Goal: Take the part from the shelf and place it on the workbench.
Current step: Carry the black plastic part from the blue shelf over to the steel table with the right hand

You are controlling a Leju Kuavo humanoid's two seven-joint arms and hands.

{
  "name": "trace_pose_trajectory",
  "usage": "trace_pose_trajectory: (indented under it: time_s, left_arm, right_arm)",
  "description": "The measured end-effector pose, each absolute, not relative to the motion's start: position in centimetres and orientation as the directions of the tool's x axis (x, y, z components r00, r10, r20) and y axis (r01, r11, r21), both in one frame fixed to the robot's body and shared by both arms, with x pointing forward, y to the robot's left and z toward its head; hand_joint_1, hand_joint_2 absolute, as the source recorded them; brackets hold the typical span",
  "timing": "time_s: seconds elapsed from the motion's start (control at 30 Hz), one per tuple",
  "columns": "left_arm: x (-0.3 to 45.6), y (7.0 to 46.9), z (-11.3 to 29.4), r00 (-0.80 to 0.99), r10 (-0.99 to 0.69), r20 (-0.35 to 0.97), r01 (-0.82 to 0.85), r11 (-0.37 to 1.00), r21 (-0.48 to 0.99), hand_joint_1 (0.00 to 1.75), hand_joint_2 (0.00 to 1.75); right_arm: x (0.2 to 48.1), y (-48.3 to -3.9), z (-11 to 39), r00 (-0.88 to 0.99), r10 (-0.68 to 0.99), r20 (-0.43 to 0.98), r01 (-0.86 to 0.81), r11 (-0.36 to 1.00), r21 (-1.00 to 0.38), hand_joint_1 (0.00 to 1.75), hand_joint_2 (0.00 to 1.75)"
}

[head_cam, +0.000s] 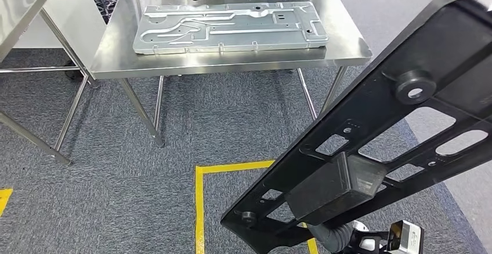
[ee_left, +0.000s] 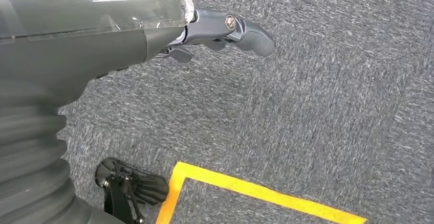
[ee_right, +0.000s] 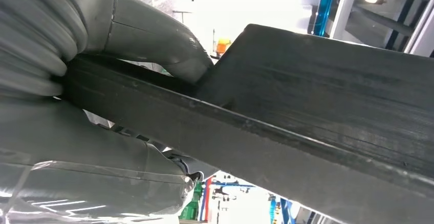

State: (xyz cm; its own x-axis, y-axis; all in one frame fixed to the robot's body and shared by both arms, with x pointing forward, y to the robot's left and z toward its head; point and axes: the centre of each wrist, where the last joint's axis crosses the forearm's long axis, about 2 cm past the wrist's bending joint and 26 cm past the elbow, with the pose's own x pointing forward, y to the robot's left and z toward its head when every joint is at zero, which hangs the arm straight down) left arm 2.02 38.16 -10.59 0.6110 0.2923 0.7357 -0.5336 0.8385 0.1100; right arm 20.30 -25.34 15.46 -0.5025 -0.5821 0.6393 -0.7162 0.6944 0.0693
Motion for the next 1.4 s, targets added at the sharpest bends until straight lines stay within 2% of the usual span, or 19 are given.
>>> trace_pose_trajectory:
  time_s: [1.4]
  left_arm:
    - [2.8, 38.7, -10.4, 0.628, 0.278, 0.727, -0.495, 0.863, 0.098, 0.00, 1.75]
  right_arm:
    - [18.9, -25.8, 15.6, -0.539, -0.561, 0.628, -0.671, 0.737, 0.081, 1.75, 1.75]
